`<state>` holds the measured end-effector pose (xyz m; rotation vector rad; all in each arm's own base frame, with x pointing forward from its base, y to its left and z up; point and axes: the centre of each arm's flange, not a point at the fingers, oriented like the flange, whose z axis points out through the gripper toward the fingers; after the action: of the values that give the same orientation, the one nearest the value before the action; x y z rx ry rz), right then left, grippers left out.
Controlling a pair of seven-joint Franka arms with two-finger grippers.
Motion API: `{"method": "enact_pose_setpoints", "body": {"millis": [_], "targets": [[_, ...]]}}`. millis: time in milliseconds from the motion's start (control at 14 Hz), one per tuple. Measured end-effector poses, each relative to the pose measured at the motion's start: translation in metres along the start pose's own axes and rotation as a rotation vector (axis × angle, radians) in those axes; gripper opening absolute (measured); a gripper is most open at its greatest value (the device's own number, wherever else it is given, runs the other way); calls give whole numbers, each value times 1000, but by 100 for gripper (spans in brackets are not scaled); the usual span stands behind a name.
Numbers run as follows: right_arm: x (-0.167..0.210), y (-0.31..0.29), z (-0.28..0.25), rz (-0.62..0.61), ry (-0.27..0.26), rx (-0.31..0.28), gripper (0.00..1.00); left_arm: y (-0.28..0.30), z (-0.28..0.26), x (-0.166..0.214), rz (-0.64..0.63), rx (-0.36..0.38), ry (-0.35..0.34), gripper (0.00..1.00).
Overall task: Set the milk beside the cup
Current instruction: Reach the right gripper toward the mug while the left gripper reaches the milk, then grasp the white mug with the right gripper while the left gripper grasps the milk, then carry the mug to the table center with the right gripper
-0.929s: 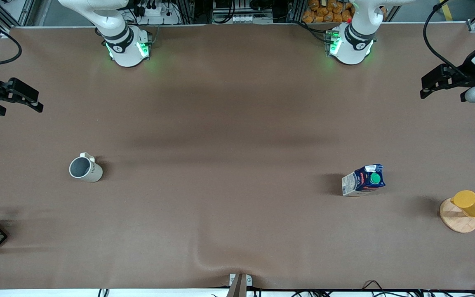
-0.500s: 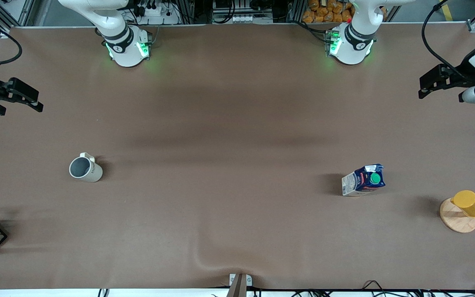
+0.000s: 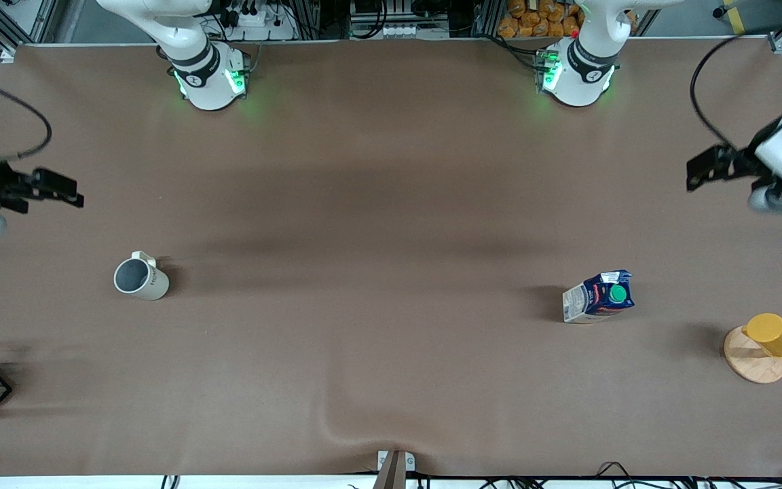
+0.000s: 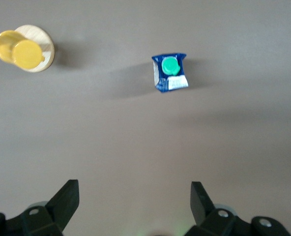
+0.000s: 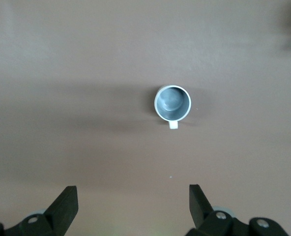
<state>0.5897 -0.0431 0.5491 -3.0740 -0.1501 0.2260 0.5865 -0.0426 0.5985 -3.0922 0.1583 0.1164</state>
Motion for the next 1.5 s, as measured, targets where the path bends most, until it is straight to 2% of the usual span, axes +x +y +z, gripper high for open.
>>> {"method": "enact_pose_setpoints", "body": {"millis": [286, 571, 929, 1071, 1143, 1500], "targets": [[39, 60, 74, -6, -31, 18, 100, 3, 82, 57, -1, -14, -24, 100], [71, 79, 146, -3, -37, -6, 100, 10, 152, 96, 9, -28, -17, 100], [88, 102, 247, -47, 1, -19, 100, 53, 200, 114, -43, -29, -37, 100], [88, 111, 275, -63, -3, -17, 100, 56, 211, 115, -45, -28, -54, 100], [87, 113, 286, -73, -13, -13, 93, 54, 215, 116, -48, -28, -59, 100], [89, 104, 303, -121, -30, -3, 36, 47, 229, 116, -59, -27, -82, 100]]}}
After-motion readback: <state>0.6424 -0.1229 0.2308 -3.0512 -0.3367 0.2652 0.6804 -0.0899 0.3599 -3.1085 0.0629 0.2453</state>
